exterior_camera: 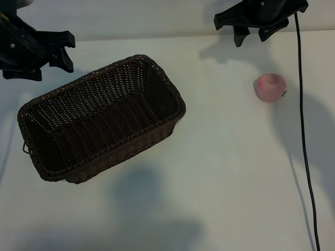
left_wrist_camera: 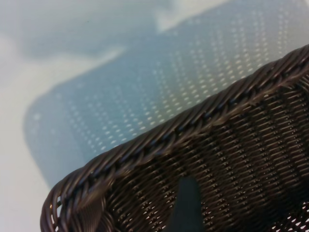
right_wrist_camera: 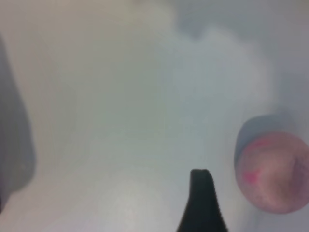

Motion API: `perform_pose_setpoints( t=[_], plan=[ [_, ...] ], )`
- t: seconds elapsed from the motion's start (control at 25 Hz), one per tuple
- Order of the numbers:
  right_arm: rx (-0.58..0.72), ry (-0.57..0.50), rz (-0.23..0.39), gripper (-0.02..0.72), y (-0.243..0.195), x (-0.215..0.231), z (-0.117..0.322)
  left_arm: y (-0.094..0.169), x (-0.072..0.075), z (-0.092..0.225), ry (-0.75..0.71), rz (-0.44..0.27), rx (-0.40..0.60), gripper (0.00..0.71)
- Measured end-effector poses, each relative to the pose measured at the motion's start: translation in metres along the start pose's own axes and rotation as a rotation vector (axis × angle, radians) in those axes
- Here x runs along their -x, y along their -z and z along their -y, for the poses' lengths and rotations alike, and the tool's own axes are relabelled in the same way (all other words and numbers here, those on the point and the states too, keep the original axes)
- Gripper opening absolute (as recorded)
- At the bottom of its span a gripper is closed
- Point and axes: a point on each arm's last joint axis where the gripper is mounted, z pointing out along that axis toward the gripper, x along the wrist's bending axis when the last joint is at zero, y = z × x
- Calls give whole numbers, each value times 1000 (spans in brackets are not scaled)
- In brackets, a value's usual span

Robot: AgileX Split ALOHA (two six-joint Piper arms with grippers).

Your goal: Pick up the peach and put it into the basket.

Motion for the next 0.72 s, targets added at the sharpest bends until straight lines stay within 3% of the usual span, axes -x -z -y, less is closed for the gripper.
perform_pose_setpoints(
  t=[0.32,0.52,0.72],
  plan=[
    [0,0,0,513,0,0,0,0,0,0,-4,-6,5,585],
    [0,9,0,513,0,0,0,25,-5,6,7,-76,20,585],
    [0,17,0,513,0,0,0,45,-18,42,75,-139,31,585]
  ],
)
